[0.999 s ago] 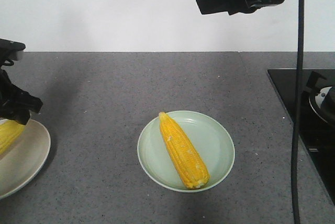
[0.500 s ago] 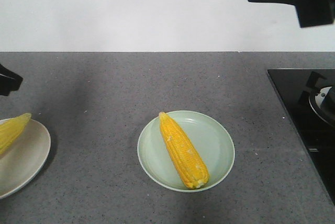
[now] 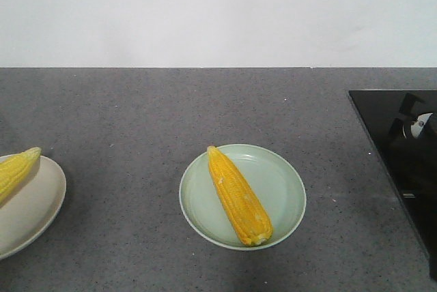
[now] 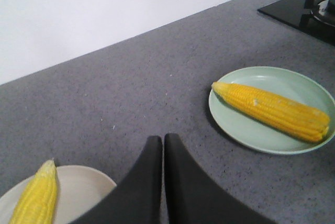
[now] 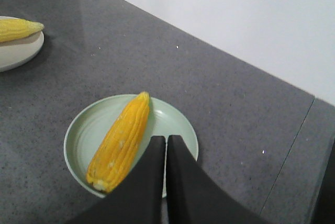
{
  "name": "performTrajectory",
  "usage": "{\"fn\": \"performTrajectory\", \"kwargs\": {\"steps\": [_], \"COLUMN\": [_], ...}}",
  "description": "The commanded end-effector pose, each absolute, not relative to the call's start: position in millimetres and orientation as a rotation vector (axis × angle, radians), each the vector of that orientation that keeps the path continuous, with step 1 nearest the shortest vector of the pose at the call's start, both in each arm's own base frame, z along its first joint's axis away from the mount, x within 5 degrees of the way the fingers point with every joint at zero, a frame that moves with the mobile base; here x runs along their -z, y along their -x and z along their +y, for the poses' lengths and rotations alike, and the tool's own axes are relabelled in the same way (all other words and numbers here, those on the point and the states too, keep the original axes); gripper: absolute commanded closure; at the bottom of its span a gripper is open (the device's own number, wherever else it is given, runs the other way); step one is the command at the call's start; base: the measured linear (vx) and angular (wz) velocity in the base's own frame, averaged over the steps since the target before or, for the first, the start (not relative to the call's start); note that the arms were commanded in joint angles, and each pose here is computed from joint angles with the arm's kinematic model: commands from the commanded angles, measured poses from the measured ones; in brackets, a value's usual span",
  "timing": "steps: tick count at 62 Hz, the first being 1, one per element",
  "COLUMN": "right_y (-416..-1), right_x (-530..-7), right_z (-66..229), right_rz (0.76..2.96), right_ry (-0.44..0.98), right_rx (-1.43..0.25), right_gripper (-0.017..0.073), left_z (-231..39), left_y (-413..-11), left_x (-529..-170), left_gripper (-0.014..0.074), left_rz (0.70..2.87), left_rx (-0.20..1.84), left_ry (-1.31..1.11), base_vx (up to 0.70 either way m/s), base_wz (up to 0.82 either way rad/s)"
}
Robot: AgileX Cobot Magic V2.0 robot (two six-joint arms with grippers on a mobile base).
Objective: Distribute corn equally
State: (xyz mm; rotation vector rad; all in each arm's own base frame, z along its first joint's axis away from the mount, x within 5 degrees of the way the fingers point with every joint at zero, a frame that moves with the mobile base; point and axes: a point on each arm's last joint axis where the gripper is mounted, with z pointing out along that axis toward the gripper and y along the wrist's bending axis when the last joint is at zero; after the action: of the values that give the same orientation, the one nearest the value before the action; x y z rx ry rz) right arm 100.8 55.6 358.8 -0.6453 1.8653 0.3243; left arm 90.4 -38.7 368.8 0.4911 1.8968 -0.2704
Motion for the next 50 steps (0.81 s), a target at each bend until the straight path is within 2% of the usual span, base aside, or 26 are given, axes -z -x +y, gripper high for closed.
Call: {"fn": "performTrajectory", "kwargs": {"steps": [1,9,50], "right_y": [-94.0,-87.0,-83.1], "right_x": [-341.5,-321.5,-315.8], "right_z": [48.1,43.1,42.2], "right_rz": [1.780,1.745,1.741], "right_ry": [0.532,0.490,0.479], "right_rx": [-0.306,-0.287,-0.300], "right_gripper": [0.0564,0.0564,0.0564], "left_z": [-35.0,-32.6,-32.9], "left_y": [-84.9,-80.3,-77.2], "left_x": [-357.9,-339.6,-336.7], "left_gripper": [0.0602,0.0602,0.0602], "left_rz": [1.798,1.787,1.796], "left_rx": [0.259,0.245,0.249], "left_ry": [-0.403,-0.374,-0.384], "base_vx": [0.00,0.00,0.00], "base_wz": [0.00,0.00,0.00]}}
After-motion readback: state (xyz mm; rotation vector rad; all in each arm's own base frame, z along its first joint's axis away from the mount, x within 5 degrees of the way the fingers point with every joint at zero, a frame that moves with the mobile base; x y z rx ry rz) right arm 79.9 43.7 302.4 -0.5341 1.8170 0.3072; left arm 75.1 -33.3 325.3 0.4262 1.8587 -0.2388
